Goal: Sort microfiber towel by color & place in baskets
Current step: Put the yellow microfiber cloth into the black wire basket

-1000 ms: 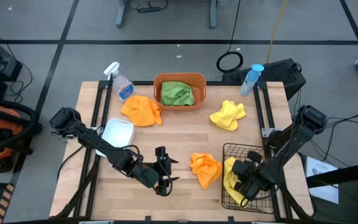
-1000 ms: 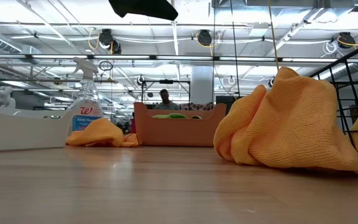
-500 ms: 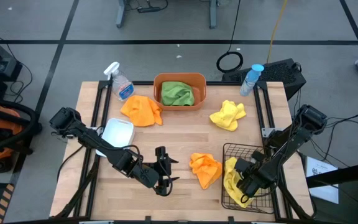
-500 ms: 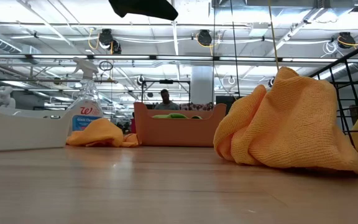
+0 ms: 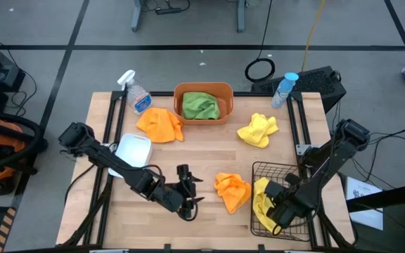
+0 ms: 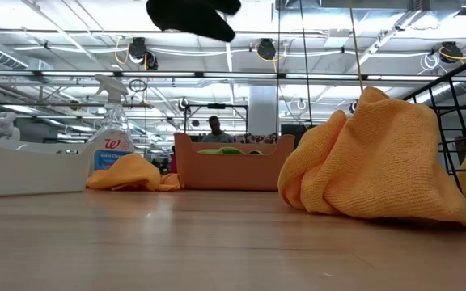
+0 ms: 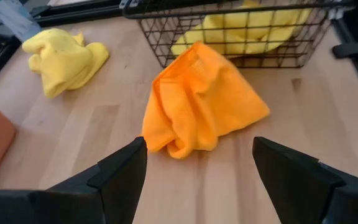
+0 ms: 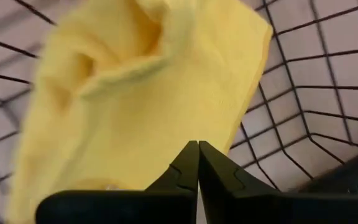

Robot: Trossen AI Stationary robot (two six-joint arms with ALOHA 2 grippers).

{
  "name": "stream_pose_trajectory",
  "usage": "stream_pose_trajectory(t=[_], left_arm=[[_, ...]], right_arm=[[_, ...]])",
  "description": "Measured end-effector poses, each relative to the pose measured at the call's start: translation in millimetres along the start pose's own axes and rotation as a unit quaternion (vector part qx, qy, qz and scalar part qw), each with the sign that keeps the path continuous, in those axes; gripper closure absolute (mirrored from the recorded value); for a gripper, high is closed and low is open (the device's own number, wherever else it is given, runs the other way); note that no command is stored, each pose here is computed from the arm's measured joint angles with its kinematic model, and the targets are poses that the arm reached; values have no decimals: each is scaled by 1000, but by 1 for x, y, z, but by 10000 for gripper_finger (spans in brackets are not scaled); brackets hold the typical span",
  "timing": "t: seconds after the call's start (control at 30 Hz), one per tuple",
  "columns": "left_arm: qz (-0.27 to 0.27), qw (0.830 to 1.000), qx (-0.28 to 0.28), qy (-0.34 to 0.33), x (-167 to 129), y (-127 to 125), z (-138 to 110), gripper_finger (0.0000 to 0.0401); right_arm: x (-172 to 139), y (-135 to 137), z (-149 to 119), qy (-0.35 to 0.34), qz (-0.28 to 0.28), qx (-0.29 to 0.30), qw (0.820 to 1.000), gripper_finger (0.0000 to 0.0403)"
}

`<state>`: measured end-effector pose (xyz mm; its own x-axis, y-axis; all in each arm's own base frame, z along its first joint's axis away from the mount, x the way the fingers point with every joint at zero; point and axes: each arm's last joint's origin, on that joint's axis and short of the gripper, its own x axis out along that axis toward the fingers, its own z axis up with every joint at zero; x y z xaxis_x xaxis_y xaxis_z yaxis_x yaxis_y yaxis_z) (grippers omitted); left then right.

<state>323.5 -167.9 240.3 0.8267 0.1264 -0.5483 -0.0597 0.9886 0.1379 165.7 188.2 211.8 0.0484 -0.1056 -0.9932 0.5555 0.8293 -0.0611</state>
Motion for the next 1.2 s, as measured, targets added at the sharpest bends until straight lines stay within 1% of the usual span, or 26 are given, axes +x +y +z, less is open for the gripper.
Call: stream_pose_trajectory(t=[0.1,0.2,0.33,0.43,0.5,0.6,0.73,0.83,0.87,0.93,1.0,1.1,1.2], left_arm=[[13,1000,1,-6,3,6,2,105],[26,999,6,-19,5,10,6,105],[33,999,18,-39,9,16,12,105],[44,998,25,-42,13,25,15,105],[55,997,23,-38,17,33,16,105],[68,997,12,-33,22,44,16,105],[77,997,14,-17,29,50,11,105],[83,996,17,-13,31,56,11,105],[85,996,25,-9,31,58,11,105],[89,995,48,6,33,62,9,105],[94,994,60,23,34,66,6,105],[104,990,68,68,36,74,-3,105],[119,985,72,104,37,82,-9,105]], right_arm=[[-21,6,3,-28,11,0,1000,402],[-43,7,7,-88,9,-6,996,402],[-68,2,21,-159,-14,16,987,402],[-80,-6,37,-197,-47,21,979,402],[-82,-14,50,-200,-81,9,977,402],[-79,-26,74,-180,-122,-14,976,403],[-73,-46,114,-130,-149,-55,979,403],[-69,-67,144,-121,-178,-65,974,403],[-68,-74,153,-119,-184,-66,973,402],[-65,-88,172,-114,-185,-70,974,400],[-62,-102,190,-115,-176,-71,975,396],[-58,-121,212,-113,-142,-63,981,385],[-56,-137,226,-116,-117,-49,985,368]])
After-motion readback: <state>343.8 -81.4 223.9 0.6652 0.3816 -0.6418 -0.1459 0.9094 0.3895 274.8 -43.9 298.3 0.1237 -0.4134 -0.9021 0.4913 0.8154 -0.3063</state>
